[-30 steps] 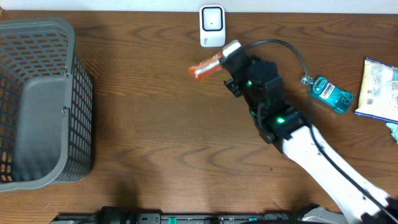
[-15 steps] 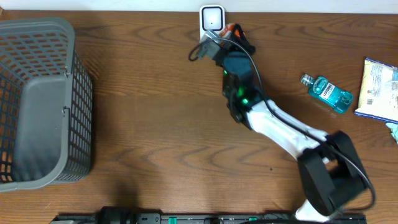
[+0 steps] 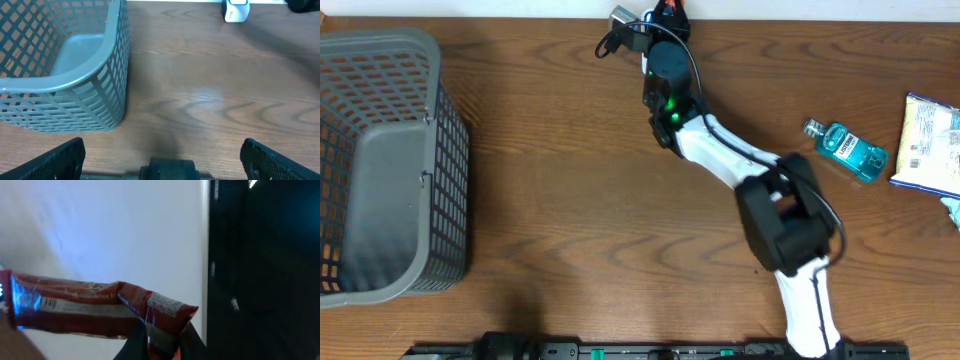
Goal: Scan the item barcode
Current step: 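Hold the snack bar barcode in front of the scanner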
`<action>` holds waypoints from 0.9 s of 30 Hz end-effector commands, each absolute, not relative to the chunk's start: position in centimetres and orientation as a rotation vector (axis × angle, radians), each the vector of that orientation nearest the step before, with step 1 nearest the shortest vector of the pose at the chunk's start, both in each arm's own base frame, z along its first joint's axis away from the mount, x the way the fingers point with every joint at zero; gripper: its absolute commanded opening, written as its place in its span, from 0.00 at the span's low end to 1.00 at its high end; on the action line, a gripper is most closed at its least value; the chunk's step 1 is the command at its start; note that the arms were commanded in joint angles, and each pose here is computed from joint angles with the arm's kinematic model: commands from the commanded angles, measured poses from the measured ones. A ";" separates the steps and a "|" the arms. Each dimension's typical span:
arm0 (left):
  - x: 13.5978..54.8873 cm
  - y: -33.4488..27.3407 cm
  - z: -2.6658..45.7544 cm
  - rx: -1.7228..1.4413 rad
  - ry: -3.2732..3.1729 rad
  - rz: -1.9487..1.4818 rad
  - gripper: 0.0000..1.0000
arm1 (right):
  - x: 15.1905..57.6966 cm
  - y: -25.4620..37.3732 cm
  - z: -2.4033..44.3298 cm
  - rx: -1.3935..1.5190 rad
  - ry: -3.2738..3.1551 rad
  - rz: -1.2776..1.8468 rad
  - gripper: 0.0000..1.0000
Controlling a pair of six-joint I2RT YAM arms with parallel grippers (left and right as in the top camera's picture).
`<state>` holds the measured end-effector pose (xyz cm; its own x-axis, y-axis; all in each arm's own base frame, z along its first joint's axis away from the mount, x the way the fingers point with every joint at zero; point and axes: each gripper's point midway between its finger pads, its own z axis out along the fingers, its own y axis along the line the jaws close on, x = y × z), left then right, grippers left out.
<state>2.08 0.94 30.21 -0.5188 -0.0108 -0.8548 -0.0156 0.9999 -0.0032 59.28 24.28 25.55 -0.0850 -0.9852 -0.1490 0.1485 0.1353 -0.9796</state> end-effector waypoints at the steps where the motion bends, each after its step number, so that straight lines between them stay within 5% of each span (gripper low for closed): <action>1: 1.1 1.1 28.6 -0.025 2.196 0.021 0.99 | 60.3 24.6 25.4 -0.985 1.195 -1.305 0.01; 17: 1.1 1.1 28.6 -0.025 2.197 0.020 0.99 | 60.3 25.8 10.9 -1.330 1.448 -1.187 0.01; 27: 1.1 1.1 28.6 -0.025 2.197 0.020 0.99 | 60.0 27.6 9.9 -1.309 1.465 -1.022 0.01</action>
<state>2.08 0.93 30.21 -0.5189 -0.0104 -0.8548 -0.0150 0.9999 -0.0031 59.81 26.71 11.04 -0.0704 -0.9974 -0.0126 -0.2444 0.0295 -0.9692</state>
